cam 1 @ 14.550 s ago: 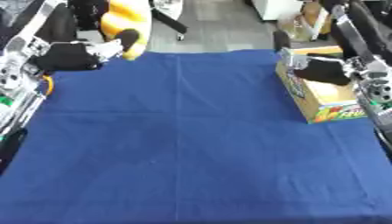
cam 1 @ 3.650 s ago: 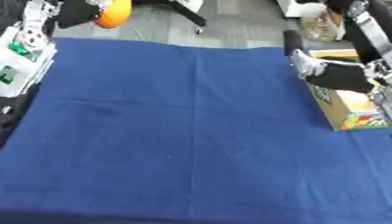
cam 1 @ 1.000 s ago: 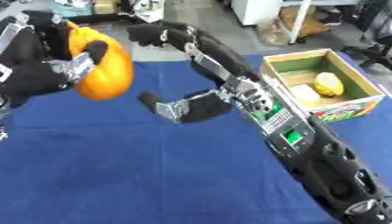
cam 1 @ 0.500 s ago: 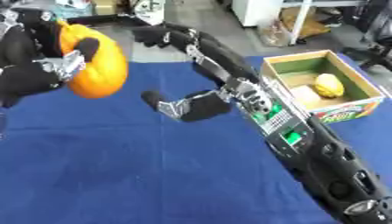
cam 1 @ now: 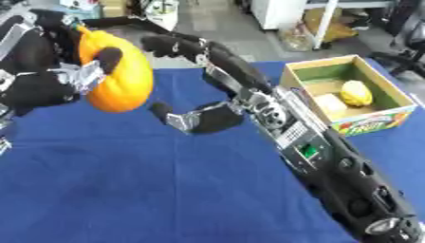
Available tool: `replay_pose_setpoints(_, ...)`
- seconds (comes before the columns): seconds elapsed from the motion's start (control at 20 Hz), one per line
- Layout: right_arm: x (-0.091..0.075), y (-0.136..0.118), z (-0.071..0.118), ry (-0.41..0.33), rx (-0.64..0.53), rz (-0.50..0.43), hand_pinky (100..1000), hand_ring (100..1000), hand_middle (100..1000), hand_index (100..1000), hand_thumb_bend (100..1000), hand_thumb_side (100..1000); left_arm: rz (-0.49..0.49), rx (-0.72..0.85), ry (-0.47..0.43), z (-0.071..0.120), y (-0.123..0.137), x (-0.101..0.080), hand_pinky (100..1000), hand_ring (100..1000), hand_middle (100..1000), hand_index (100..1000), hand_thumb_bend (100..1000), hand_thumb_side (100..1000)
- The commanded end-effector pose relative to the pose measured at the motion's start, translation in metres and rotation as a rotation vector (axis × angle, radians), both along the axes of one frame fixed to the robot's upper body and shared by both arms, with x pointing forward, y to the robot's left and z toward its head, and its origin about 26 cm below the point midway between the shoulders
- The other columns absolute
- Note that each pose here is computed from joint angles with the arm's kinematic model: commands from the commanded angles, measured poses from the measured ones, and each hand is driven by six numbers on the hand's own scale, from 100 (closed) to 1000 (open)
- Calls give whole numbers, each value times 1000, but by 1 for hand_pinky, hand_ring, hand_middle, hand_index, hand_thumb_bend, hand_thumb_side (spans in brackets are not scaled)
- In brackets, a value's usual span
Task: Pick up the objects with one hand, pass them to the other hand, and then place them into the box on the other side of the table.
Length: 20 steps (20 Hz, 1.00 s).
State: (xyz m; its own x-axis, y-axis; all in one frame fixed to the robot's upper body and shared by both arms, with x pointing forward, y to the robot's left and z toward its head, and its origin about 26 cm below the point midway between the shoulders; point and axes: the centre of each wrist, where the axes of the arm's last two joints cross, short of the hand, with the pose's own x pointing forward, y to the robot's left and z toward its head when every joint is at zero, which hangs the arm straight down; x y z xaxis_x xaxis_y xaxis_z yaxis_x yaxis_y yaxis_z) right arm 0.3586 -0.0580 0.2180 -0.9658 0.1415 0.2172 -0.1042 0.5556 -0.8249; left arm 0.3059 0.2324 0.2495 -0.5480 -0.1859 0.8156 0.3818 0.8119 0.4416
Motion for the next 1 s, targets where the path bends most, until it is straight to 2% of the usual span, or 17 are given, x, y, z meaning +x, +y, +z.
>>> replay_pose_setpoints(0.05, -3, 2, 11, -35, 19, 8, 801, 810, 817, 929, 291, 326, -13, 10, -14, 7, -3, -3, 229, 286, 239, 353, 350, 137)
replay_pose_setpoints(0.2, -3, 4, 10, -37, 17, 8, 800, 810, 812, 927, 285, 322, -18, -4, -4, 7, -7, -3, 230, 286, 239, 354, 347, 136)
replay_pose_setpoints(0.5, -3, 7, 6, -30, 2, 16, 799, 808, 806, 901, 347, 324, -53, -22, -9, 9, -17, -3, 232, 287, 240, 355, 343, 137)
replay_pose_setpoints(0.7, -4, 4, 6, -33, 19, 15, 796, 801, 793, 812, 349, 297, -58, -31, -15, 10, -20, -3, 233, 287, 241, 355, 344, 137)
replay_pose_setpoints(0.9, -6, 3, 9, -29, 54, 16, 795, 794, 778, 712, 300, 241, -49, -30, -13, 10, -21, -3, 234, 287, 240, 355, 346, 135)
replay_pose_setpoints(1.0, -7, 2, 9, -24, 76, 10, 790, 788, 764, 635, 259, 190, -44, -30, -10, 9, -21, -3, 240, 287, 240, 355, 347, 135)
